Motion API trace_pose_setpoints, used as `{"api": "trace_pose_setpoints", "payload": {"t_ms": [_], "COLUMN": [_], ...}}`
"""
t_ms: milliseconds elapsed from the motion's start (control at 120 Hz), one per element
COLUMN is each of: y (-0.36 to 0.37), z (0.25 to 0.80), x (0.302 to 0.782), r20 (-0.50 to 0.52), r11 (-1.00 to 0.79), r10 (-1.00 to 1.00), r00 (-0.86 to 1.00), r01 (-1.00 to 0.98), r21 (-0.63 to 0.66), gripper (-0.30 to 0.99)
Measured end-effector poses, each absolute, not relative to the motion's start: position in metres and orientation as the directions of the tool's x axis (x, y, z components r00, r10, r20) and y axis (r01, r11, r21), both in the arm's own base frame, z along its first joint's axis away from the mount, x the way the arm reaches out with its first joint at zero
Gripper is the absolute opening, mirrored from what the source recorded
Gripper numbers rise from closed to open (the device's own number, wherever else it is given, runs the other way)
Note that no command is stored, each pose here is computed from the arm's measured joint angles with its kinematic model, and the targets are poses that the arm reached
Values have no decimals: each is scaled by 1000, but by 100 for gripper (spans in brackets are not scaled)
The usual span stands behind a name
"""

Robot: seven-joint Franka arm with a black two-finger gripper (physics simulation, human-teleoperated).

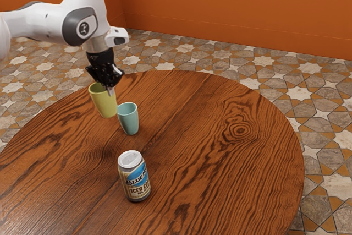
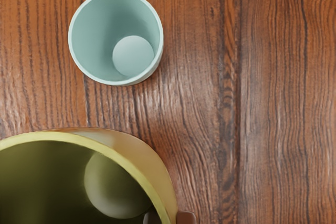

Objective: Place the left cup onto the right cup

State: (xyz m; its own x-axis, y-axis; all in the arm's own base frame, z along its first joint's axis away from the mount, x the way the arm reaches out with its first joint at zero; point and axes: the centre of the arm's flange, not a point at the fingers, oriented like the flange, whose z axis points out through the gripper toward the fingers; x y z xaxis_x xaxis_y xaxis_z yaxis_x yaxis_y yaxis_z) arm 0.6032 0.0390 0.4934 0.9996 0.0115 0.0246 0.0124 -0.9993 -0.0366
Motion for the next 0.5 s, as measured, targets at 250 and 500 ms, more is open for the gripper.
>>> {"api": "trace_pose_setpoints", "payload": {"t_ms": [250,500], "y": [18,10], "z": [528,528], "x": [621,650], "r20": [51,51], "r11": [-995,-989], "r10": [-31,-45], "r00": [998,998], "r01": [-25,-37], "r21": [-101,-145], "gripper": [-9,-9]}}
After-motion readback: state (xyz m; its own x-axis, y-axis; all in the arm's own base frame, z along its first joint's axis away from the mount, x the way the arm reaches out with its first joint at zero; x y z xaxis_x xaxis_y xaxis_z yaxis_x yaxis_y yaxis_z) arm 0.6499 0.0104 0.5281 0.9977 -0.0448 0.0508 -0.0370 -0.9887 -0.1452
